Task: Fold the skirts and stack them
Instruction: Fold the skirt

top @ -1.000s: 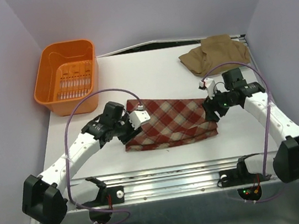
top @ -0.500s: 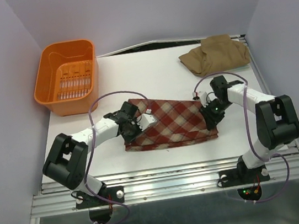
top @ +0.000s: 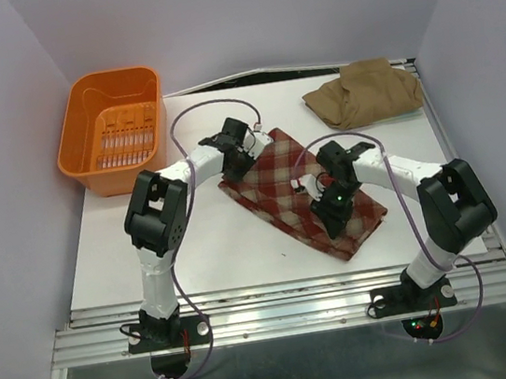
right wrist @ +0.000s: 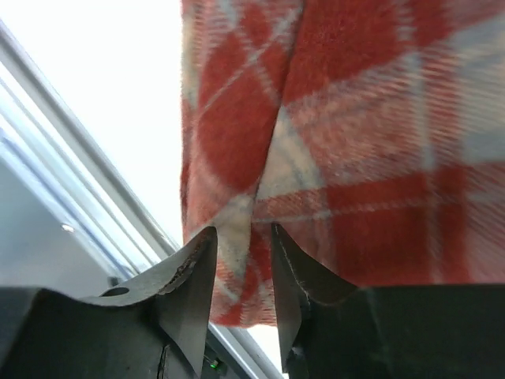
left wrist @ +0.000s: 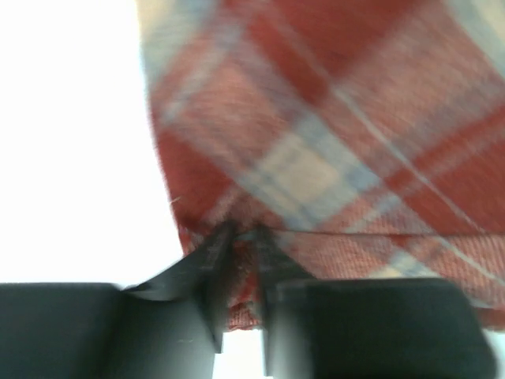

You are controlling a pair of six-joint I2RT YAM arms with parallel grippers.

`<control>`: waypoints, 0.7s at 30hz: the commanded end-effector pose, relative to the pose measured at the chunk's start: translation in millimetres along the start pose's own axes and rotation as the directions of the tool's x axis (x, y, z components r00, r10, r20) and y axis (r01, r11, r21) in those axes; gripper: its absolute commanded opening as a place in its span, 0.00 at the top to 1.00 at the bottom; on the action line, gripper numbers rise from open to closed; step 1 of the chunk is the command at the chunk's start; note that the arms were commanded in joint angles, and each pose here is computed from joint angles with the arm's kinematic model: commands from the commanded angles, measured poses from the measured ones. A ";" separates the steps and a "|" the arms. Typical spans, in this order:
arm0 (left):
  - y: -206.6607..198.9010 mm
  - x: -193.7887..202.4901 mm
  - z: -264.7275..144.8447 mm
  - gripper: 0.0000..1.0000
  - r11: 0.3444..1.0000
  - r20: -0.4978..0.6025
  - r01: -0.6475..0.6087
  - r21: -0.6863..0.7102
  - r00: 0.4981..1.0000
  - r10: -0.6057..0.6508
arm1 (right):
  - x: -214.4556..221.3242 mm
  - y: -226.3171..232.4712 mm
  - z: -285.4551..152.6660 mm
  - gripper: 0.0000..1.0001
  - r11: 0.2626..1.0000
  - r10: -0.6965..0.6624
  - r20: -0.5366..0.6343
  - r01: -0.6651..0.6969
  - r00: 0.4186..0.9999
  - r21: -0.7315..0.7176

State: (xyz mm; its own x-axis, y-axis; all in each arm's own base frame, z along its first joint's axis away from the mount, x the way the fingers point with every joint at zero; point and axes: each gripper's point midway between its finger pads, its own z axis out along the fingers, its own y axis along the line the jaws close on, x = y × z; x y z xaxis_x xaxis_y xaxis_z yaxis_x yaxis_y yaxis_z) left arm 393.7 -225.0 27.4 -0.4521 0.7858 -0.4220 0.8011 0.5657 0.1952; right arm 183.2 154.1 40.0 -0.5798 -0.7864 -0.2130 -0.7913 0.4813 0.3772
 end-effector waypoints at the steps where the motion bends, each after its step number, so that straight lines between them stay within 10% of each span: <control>1: 49.7 -14.4 -26.1 0.63 0.990 0.059 0.127 -0.066 0.991 -0.123 | -56.8 18.0 -42.8 0.61 0.999 0.010 0.178 -0.003 0.984 -0.041; 9: 41.0 -31.6 -137.4 0.52 0.996 0.318 0.082 -0.032 0.946 -0.068 | -97.9 -13.1 -127.5 0.46 0.987 -0.033 0.409 -0.036 0.912 0.159; 21: -134.7 -22.8 -112.2 0.56 0.968 0.288 -0.191 0.162 0.947 0.139 | -26.4 -128.9 -83.2 0.56 0.931 0.244 0.252 -0.299 0.936 0.209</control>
State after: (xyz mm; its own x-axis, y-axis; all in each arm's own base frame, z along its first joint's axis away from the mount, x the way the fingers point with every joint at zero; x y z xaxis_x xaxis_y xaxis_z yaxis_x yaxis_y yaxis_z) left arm 276.8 -279.8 137.6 -0.1916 0.7254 -0.6611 0.9026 0.3947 0.1716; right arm 327.0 98.4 96.2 -0.7755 -0.4868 -0.4021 -0.6064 0.7516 0.2595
